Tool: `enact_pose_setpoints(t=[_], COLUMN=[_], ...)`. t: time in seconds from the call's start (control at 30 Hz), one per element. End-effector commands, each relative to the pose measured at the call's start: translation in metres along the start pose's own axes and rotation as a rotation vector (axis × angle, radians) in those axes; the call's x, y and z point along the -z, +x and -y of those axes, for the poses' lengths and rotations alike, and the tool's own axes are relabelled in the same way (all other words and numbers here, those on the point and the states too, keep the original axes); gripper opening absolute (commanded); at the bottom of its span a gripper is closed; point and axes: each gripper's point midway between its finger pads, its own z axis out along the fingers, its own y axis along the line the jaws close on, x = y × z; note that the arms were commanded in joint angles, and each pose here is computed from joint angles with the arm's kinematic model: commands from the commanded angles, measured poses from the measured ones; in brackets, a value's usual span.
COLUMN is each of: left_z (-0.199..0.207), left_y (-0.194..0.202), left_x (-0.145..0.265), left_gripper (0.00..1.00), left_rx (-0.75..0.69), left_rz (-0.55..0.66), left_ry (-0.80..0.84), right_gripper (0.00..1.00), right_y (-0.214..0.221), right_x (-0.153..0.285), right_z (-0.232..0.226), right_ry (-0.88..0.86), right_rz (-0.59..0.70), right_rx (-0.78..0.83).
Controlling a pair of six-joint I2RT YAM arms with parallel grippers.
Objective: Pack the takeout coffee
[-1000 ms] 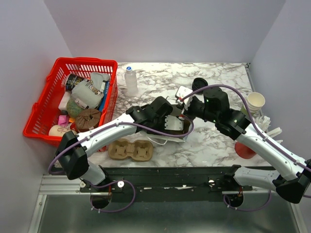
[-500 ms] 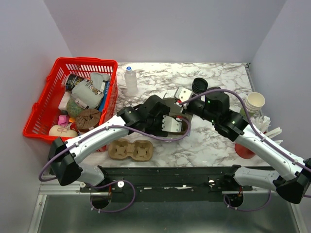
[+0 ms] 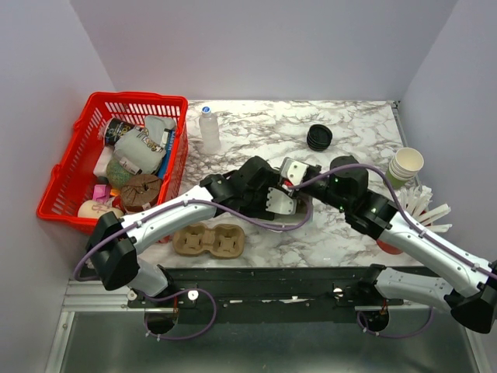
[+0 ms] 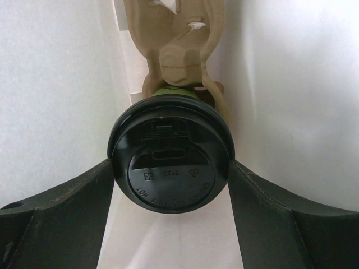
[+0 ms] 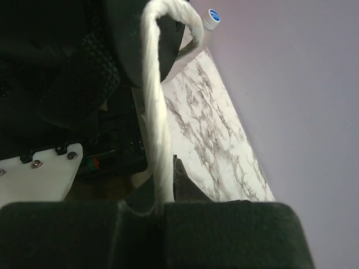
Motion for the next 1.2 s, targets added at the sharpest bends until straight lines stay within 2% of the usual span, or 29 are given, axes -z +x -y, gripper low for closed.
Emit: enact_pose_setpoints(t=[0.0,0.13,0.3,0.57,0.83,1.17], left_z=[-0.006,-0.012,-0.021,-0.020,-0.021,-0.022], left_y=[-0.006,-0.006,0.008,0.026,0.024,0.030], left_x=[-0.009,-0.011,-0.010,-0.008,-0.010,-0.026], left_gripper=[0.00,0.00,0.00,0.00,0.00,0.00], left_rx=[-0.024,-0.031,0.032,0.228,0.475,0.447], left_rz=[0.041,0.054,0.016,-0.008,0.005,-0.060], left_ry=[-0.048,-0.077,-0.118,-0.094,-0.009,0.038], right_gripper=[0.00,0.01,0.01,0.01,0.01,0.01], right_y=[-0.037,-0.041,-0.037,-0.025,-0.021,-0.023], right_x=[0.003,0.000,0.001,0.004,0.003,0.006], right_z=[0.020,0.026,0.014,-0.008,-0.011,-0.015], right_ry=[0.096,0.154,0.104,0.038,0.037,0.026], right_rz=[0.150,0.201,0.203,0.180,0.174,0.192], right_rx=[0.059,0.150,0.146,0.077,0.054,0.007])
